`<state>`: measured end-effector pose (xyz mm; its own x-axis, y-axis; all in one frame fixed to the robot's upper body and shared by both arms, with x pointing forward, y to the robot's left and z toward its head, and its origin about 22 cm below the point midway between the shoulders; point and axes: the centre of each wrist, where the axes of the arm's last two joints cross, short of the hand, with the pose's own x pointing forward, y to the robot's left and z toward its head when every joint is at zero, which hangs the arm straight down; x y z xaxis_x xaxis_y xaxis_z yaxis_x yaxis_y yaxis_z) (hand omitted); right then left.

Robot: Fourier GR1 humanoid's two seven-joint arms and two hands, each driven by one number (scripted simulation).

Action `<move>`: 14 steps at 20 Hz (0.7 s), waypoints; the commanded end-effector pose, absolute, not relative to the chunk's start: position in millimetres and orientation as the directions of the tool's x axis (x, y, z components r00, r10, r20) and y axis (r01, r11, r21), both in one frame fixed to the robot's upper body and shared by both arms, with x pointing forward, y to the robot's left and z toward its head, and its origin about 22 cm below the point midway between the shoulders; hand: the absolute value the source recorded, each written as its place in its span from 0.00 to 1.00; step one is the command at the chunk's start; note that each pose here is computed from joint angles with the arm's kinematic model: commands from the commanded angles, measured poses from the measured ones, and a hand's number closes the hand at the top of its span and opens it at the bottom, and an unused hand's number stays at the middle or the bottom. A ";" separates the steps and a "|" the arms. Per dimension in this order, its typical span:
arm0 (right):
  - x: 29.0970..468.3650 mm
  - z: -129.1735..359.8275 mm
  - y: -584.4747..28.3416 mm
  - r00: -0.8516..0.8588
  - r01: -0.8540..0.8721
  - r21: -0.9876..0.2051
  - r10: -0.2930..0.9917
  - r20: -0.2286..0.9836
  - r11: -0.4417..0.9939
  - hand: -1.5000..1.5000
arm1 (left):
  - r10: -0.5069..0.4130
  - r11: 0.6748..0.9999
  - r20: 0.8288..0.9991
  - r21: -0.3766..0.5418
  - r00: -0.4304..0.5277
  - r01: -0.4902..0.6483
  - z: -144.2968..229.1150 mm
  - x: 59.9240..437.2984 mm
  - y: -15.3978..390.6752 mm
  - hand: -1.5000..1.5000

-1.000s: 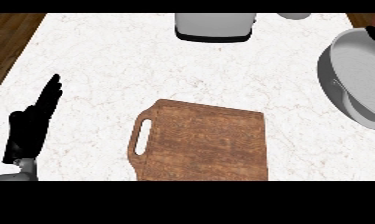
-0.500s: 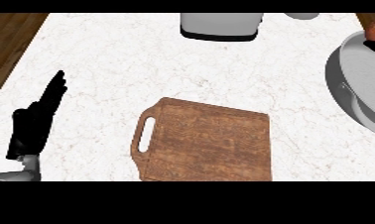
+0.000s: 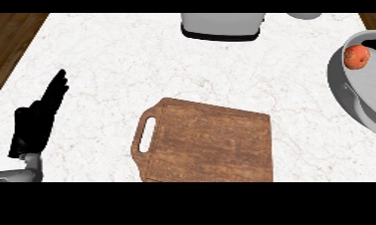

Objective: Pick the squash from the cutting board and place it in the pot

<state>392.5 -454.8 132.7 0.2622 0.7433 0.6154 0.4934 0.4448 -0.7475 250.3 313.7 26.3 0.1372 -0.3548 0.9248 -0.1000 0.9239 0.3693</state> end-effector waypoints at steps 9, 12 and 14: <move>385.1 153.6 -474.7 -0.071 0.674 -0.330 0.503 0.861 0.661 0.00 | -0.357 0.921 0.921 0.374 0.156 -0.104 15.6 246.9 314.7 0.50; 363.6 143.0 -498.3 -0.076 0.635 -0.323 0.472 0.878 0.702 0.00 | -0.356 0.918 0.921 0.377 0.159 -0.125 21.1 243.1 314.7 0.50; 365.6 142.3 -495.9 -0.107 0.618 -0.276 0.427 0.898 0.736 0.00 | -0.354 0.914 0.918 0.380 0.176 -0.142 30.9 244.0 314.6 0.50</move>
<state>373.1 -487.7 146.2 -0.0676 0.4873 0.8706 0.6475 0.6853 -0.3333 242.7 318.6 22.1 0.1638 -0.3564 0.9199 -0.1257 0.9173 0.3778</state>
